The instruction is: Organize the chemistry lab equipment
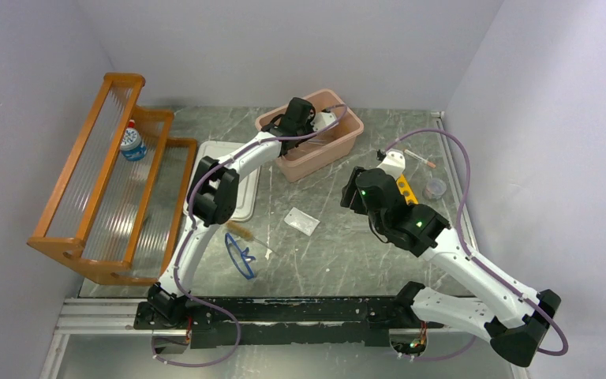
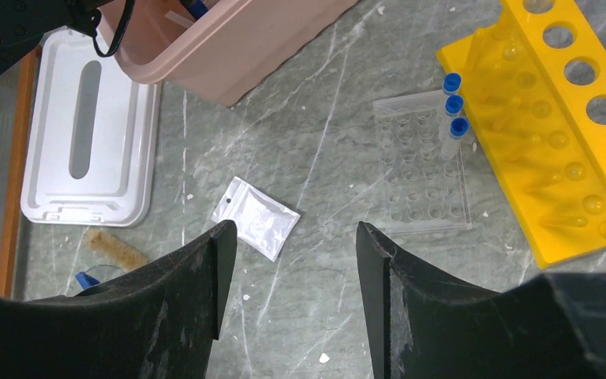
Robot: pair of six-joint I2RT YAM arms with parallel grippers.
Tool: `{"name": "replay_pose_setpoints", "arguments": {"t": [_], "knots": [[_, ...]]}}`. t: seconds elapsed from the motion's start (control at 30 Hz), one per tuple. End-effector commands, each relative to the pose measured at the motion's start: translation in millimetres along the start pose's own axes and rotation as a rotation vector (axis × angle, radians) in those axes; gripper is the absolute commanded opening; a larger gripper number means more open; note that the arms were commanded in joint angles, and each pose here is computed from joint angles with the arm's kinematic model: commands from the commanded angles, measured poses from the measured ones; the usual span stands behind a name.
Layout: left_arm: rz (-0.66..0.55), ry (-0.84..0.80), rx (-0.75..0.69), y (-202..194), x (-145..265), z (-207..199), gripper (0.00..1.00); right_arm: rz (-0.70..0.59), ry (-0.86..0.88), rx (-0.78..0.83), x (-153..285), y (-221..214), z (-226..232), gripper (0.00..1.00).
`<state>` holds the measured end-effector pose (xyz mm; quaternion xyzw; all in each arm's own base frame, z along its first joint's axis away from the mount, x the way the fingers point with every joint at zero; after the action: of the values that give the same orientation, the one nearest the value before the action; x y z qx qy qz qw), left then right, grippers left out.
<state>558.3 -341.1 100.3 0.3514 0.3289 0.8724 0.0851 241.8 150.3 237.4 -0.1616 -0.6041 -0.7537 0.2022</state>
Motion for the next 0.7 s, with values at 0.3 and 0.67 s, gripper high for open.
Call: {"name": "replay_pose_setpoints", "arguments": {"t": [0.3,0.67], "knots": [[-0.226,0.051,0.261,75,65,50,0.35,0.005,0.037,0.037,-8,4,14,0.61],[-0.262,0.078,0.684,66,184,92,0.71,0.145,0.275,0.257,-46,-40,68,0.66]]}}
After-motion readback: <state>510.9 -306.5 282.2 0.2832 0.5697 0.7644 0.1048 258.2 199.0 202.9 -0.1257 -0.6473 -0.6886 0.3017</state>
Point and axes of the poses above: each gripper's point midway between its finger pads, its own x axis back along the fingers, its own z axis along the line the jaws close on, y = z × x, the point moved 1 cm from there along x, back along the fingers, and after that the axes turned 4 degrees about x, right-handed, at the moved point
